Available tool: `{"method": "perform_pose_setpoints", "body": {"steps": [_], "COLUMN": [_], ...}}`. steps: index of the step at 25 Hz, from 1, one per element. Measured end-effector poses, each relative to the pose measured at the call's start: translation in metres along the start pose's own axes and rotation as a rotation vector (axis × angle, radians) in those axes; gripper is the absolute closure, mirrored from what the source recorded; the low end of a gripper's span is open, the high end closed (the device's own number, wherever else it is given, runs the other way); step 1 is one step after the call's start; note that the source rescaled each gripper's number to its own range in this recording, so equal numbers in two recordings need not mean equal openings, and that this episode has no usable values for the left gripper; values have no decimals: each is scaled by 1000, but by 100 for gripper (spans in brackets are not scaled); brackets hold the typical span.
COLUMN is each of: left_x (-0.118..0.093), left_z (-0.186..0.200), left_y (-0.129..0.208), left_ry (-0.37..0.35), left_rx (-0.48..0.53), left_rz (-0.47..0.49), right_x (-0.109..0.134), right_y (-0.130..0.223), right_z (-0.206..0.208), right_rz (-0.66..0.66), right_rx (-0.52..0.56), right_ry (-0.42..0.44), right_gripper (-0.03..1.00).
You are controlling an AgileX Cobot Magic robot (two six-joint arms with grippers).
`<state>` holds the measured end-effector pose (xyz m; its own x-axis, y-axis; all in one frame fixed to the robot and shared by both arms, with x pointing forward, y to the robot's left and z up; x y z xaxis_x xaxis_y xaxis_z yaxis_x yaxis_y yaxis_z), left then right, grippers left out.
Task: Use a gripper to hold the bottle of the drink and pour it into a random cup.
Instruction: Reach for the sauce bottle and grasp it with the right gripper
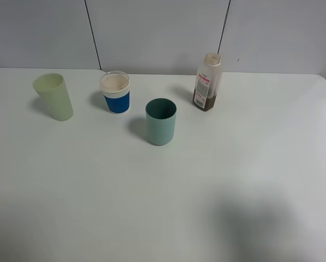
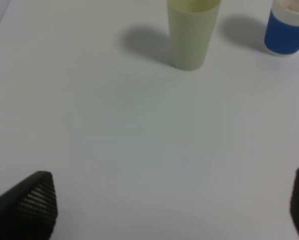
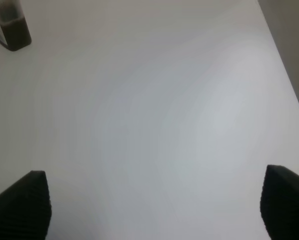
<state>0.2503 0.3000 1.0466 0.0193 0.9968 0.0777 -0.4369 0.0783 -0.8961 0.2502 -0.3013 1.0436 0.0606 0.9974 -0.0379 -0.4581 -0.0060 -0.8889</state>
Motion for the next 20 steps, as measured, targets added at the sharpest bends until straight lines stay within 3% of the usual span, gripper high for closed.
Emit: {"method": "perform_pose_setpoints", "body": {"steps": [20], "left_x": [0], "left_z": [0], "left_y": [0], "left_ry": [0], "left_rx": [0], "left_rz": [0], "right_x": [0], "right_y": [0], "right_z": [0], "right_rz": [0], "right_rx": [0], "right_ry": [0], "right_gripper": [12]}}
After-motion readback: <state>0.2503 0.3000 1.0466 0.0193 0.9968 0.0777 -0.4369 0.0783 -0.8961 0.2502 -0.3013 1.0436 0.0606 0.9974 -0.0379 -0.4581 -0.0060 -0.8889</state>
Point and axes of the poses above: a point on each arm's last joint axis where the gripper is mounted, z pointing back along that axis away from the gripper, x along the wrist's bending axis when the last joint is at zero, y = z × x, the point moved 2 cm from there along -z, pointing out along that axis toward the gripper, and after that the axes turned 5 degrees about -z, right-handed, at the moved point
